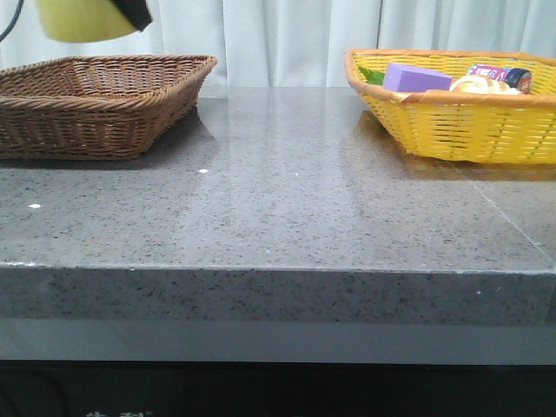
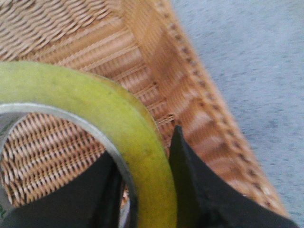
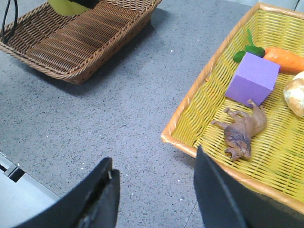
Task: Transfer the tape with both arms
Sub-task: 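Lift the tape roll with the left gripper over the brown basket, then lower the tape roll into the brown basket, open the left gripper, withdraw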
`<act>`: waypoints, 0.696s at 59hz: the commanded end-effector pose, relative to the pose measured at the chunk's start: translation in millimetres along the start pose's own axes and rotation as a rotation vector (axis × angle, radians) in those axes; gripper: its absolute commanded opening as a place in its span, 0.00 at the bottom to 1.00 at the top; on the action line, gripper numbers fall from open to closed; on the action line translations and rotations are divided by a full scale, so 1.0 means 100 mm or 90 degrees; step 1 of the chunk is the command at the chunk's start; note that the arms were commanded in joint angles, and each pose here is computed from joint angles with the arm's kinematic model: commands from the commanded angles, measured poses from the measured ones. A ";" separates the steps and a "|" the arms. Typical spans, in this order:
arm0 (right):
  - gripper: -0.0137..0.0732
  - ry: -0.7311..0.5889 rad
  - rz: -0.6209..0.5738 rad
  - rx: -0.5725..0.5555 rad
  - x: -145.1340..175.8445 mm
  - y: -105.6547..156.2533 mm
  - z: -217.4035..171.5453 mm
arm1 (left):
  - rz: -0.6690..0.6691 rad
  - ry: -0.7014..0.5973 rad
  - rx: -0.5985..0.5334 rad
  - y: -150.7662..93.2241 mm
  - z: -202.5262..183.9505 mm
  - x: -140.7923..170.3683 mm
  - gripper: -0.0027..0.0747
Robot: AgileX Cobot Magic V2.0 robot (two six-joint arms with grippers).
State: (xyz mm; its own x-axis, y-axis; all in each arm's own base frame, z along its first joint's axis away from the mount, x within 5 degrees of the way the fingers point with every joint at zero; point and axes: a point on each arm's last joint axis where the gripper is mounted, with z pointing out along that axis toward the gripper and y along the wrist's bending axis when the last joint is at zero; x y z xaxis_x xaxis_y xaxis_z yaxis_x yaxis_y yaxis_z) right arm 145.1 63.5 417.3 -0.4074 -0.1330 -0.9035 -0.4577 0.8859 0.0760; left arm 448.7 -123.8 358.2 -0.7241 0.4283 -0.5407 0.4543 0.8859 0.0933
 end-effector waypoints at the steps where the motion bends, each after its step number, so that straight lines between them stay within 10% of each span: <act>1: 0.61 -0.058 -0.001 0.006 -0.12 0.00 -0.05 | -0.019 -0.039 -0.007 0.05 -0.25 -0.05 0.26; 23: 0.61 -0.058 -0.001 0.006 -0.12 0.00 -0.05 | -0.025 -0.015 -0.003 0.08 0.06 -0.01 0.55; 41: 0.61 -0.058 -0.001 0.006 -0.12 0.00 -0.05 | -0.026 -0.055 0.001 0.04 -0.44 -0.02 0.56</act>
State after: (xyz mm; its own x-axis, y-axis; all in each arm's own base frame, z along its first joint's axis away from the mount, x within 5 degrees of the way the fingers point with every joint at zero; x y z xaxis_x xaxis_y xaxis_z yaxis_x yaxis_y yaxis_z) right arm 145.1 63.5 417.3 -0.4074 -0.1330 -0.9035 -0.4577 0.8859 0.0760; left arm 459.5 -119.3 335.6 -0.7594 0.4106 -0.5047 0.4361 0.8969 0.0735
